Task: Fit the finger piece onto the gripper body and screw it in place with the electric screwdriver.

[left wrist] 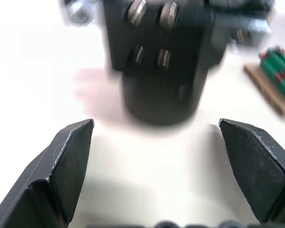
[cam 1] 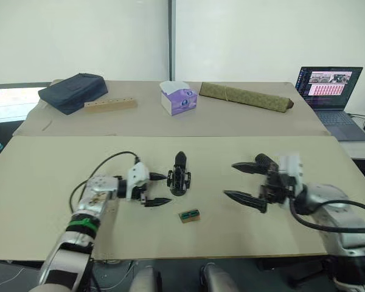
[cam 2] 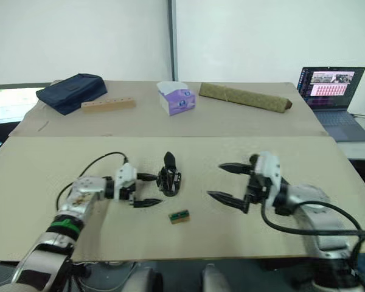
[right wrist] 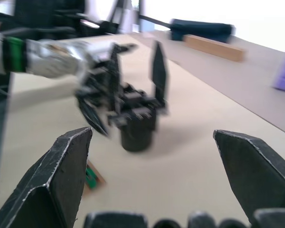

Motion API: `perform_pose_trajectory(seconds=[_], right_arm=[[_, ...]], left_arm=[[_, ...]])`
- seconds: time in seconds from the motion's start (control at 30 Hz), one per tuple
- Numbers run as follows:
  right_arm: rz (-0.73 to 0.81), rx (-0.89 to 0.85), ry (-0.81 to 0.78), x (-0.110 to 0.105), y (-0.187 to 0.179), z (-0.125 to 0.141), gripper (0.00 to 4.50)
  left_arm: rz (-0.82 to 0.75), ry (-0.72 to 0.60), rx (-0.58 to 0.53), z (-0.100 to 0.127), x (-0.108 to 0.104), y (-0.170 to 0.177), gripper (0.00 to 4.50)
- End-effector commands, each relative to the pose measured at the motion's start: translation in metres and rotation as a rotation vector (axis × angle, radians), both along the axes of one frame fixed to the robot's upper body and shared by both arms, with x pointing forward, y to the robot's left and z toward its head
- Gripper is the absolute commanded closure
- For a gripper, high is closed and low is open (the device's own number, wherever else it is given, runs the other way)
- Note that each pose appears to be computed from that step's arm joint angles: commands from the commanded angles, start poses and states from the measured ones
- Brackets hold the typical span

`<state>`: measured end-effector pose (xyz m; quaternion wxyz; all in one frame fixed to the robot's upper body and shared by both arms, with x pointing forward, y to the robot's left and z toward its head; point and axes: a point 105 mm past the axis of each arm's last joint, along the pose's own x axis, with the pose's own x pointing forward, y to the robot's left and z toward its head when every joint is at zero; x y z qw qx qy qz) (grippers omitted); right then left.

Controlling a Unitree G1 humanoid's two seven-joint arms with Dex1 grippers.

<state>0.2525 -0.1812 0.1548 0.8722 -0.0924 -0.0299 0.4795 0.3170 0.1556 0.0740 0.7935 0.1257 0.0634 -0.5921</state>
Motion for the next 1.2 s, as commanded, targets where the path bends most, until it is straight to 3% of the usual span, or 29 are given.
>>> perform_pose_trajectory(seconds=[0.03, 0.27, 0.43, 0.6, 0.9, 1.07, 1.17, 1.2], right_arm=[[-0.225, -0.049, -0.144, -0.024, -0.045, 0.019, 0.0], [-0.579, -0.097, -0.091, -0.075, -0.098, -0.002, 0.0], [-0.777, -0.08, -0.049, -0.082, -0.126, -0.015, 0.0], [-0.819, -0.22, 0.11, -0.046, -0.146, -0.027, 0.0], [-0.66, -0.314, 0.264, 0.043, -0.151, -0.035, 0.0], [-0.561, -0.398, 0.434, 0.06, -0.146, -0.057, 0.0], [-0.546, -0.381, 0.508, 0.063, -0.147, -0.062, 0.75], [-0.524, -0.383, 0.522, 0.062, -0.145, -0.062, 1.19]], left_arm=[[0.057, -0.116, -0.161, 0.056, -0.011, 0.023, 0.05], [-0.032, -0.209, -0.198, 0.117, -0.045, 0.021, 0.05], [-0.056, -0.147, -0.215, 0.125, -0.056, 0.009, 0.05], [-0.072, -0.147, -0.273, 0.126, -0.065, -0.008, 0.05], [-0.071, -0.19, -0.277, 0.128, -0.063, -0.021, 0.05], [-0.083, -0.179, -0.259, 0.127, -0.067, -0.021, 0.05], [-0.085, -0.173, -0.248, 0.127, -0.072, -0.02, 0.0], [-0.082, -0.173, -0.245, 0.127, -0.073, -0.018, 0.0]])
